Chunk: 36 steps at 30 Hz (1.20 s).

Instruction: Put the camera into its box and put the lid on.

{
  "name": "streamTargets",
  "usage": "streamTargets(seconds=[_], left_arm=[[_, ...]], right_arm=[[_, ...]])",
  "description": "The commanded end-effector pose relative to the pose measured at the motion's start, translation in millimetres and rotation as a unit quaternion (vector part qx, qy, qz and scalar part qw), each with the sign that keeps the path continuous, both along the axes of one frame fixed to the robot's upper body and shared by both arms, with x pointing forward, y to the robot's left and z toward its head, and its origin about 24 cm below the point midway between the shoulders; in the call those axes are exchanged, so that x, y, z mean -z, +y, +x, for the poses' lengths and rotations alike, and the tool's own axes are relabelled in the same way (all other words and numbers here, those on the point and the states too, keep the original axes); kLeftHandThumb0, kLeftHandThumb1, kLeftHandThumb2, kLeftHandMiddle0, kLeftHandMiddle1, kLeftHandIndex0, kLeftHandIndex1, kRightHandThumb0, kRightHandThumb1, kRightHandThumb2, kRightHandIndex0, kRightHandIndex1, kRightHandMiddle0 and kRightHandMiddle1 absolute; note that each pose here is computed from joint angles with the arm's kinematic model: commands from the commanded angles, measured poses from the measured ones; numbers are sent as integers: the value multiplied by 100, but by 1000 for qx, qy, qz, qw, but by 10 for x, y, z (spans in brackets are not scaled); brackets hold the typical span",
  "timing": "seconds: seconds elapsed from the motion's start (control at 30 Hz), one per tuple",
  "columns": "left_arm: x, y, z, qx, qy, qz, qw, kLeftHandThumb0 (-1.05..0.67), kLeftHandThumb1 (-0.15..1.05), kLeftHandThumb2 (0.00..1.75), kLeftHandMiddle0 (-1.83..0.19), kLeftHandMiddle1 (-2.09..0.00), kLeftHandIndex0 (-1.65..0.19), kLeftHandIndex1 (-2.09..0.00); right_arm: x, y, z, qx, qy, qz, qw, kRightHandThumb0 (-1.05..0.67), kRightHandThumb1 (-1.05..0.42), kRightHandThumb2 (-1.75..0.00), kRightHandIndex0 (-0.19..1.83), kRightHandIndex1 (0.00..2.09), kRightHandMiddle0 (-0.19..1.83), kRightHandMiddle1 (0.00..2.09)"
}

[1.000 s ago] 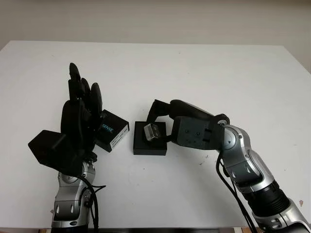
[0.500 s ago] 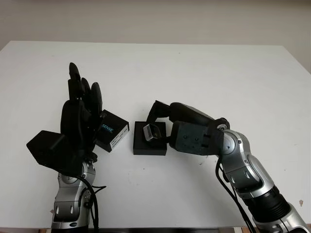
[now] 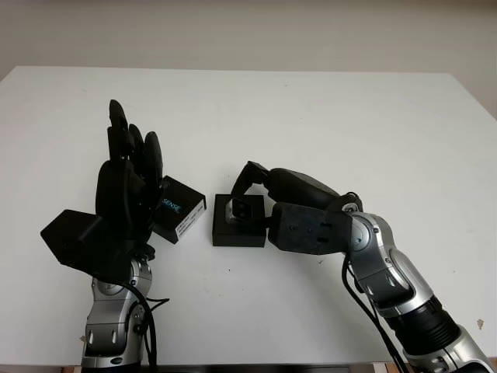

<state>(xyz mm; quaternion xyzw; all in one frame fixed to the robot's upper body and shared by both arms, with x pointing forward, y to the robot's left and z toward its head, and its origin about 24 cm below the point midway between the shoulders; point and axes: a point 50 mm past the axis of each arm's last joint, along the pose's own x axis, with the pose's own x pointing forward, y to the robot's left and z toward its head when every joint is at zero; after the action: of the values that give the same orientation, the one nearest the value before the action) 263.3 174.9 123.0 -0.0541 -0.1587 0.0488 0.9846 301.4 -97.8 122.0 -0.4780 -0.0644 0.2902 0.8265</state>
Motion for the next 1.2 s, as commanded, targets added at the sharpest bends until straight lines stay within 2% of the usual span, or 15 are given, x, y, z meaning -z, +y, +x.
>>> streamTargets(seconds=[0.0,0.4,0.6,0.83,0.97,1.03,1.17], left_arm=[[-25,4,-30,1,-8,3,1000,-71,105,52,19,0,19,0],[-23,-1,-37,-4,-8,2,1000,-71,105,51,19,0,19,0],[-23,-9,-44,-2,-8,2,1000,-71,105,51,19,0,19,0],[-10,-6,-54,-4,-6,3,1000,-70,105,51,19,0,19,0],[-5,4,-62,-7,-3,2,1000,-69,105,51,19,0,19,0],[-1,12,-65,-7,-2,-1,1000,-70,105,50,19,0,19,0],[-2,31,-70,-7,-2,-4,1000,-69,105,50,19,0,19,0]], right_arm=[[0,-43,6,0,-5,3,1000,-54,-100,-5,6,8,-15,111],[-57,-79,22,-9,-9,5,1000,-53,-99,-5,4,6,-14,101],[-132,-112,55,-17,-28,22,999,-58,-97,-5,5,6,-10,91],[-340,-150,52,-26,-71,67,995,-67,-91,-4,18,12,-3,98],[-443,-160,7,-27,-98,86,991,-71,-90,-5,23,13,0,89],[-476,-160,-27,-26,-146,86,985,-72,-90,-5,25,15,1,87],[-450,-168,-59,-10,-187,77,979,-72,-90,-5,26,15,2,85]])
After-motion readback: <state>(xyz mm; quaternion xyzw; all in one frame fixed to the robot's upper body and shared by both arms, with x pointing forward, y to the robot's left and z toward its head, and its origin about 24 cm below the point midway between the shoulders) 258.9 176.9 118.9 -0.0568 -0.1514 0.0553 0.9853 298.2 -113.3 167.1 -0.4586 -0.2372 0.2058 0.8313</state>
